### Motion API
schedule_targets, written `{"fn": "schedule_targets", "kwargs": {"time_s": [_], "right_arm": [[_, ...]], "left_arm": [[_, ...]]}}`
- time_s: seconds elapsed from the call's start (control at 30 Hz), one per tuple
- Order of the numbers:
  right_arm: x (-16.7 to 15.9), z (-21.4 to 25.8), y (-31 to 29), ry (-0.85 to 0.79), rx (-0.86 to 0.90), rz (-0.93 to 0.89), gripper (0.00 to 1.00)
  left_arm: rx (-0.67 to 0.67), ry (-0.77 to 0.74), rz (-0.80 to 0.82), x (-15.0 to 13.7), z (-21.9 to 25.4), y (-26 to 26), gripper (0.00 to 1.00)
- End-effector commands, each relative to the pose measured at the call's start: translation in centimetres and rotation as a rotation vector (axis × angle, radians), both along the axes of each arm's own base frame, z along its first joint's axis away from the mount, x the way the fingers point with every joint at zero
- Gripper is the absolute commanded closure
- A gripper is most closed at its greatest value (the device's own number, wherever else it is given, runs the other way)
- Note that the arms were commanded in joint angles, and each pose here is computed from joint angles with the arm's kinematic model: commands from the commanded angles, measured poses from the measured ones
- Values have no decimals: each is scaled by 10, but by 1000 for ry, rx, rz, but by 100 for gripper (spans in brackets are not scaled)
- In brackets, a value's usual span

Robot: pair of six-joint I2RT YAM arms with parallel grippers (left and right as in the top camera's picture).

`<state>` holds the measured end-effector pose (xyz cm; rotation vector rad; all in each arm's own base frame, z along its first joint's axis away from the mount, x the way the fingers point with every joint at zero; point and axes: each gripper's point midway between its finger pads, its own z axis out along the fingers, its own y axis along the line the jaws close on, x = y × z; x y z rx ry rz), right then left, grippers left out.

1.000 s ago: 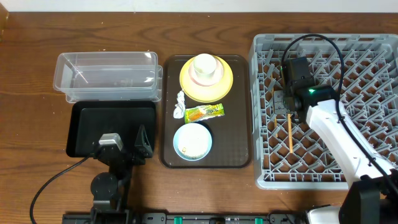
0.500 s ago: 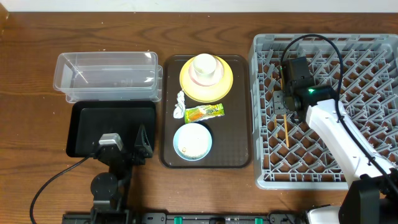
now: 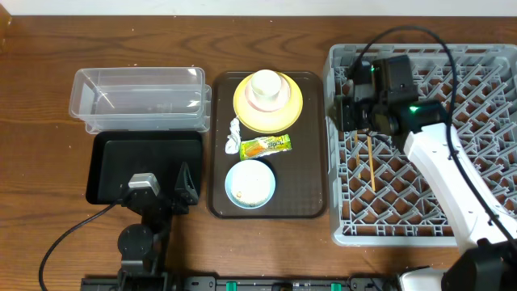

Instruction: Sort waste into correct bins and load items into the dishwasher rack

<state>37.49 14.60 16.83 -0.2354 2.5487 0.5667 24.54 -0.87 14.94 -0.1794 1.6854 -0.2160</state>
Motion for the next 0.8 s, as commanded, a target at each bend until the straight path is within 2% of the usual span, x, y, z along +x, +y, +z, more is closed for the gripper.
{"fn": "schedule_targets", "kwargs": {"time_s": [0.0, 0.07, 0.1, 0.13, 0.17, 0.77], "right_arm": [[-16, 25, 35, 8, 172, 127, 53], [-16, 24, 34, 9, 163, 122, 46], [-16, 24, 34, 8, 164, 122, 38], [-16, 24, 34, 8, 164, 122, 15], [-16, 24, 34, 8, 164, 122, 1], [-16, 24, 34, 9, 164, 122, 1]], "left_arm": [[14, 50, -8, -1, -16, -1, 7], [14, 50, -8, -1, -16, -1, 7], [14, 50, -8, -1, -16, -1, 7], [14, 50, -8, -1, -16, -1, 7], [14, 51, -8, -1, -16, -1, 7], [13, 49, -9, -1, -16, -1, 7]]}}
